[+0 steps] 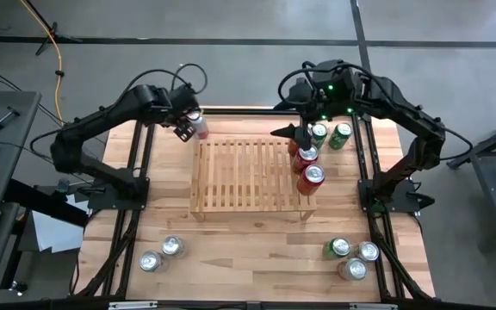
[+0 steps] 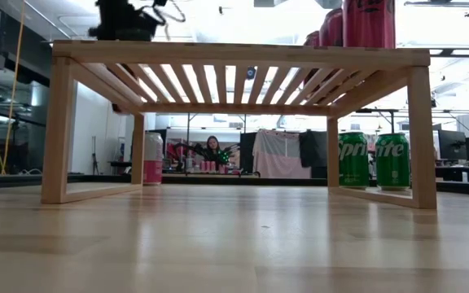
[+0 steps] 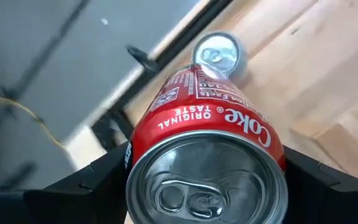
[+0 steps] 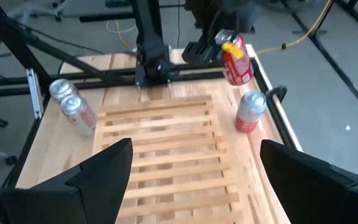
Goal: Place canned beverage on shelf
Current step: Move the bottom left red soda can to the top left of the table, then put the bottom left silver soda can on the shelf
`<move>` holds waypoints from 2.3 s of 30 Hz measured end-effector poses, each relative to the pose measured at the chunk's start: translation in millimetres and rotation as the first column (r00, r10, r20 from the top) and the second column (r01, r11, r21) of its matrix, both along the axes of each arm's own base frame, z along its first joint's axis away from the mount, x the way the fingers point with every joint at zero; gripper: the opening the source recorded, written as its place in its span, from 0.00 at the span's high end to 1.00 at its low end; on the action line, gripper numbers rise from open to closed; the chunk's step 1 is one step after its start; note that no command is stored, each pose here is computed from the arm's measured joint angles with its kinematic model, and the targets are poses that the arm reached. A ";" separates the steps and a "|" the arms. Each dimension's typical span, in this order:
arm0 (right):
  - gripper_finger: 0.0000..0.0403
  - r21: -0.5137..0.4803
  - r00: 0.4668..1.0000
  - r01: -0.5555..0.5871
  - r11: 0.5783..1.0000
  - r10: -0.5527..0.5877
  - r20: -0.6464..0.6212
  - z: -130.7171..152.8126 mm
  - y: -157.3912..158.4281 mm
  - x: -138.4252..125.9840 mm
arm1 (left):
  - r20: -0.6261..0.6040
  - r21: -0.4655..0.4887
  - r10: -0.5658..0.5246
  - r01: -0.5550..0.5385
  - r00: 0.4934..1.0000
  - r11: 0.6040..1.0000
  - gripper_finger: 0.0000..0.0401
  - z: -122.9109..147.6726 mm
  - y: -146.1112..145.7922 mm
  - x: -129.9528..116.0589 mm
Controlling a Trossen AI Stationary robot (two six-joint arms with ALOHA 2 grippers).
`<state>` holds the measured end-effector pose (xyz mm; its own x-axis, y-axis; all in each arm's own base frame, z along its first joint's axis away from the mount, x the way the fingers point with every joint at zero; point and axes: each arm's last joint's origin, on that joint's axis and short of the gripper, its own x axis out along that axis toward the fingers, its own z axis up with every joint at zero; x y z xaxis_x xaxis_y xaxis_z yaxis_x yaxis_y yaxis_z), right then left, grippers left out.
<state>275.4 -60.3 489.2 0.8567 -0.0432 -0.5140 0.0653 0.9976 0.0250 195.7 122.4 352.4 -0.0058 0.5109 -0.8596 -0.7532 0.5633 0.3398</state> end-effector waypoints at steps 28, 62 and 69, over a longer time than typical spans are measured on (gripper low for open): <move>0.16 -0.008 1.000 0.023 1.000 -0.023 -0.007 -0.5 -0.7 -0.1 | 0.054 -0.339 0.399 -0.359 0.915 0.869 0.22 -121.2 25.1 -49.2; 0.16 -0.007 1.000 0.024 1.000 -0.024 -0.012 -1.1 -0.8 0.0 | 0.026 -0.309 0.338 -0.314 0.941 0.898 0.03 -120.2 25.7 -50.0; 0.16 -0.012 1.000 0.021 1.000 -0.021 -0.012 -1.1 -0.8 0.0 | 0.123 -0.366 0.288 -0.226 0.950 0.903 0.03 -87.2 29.2 -42.0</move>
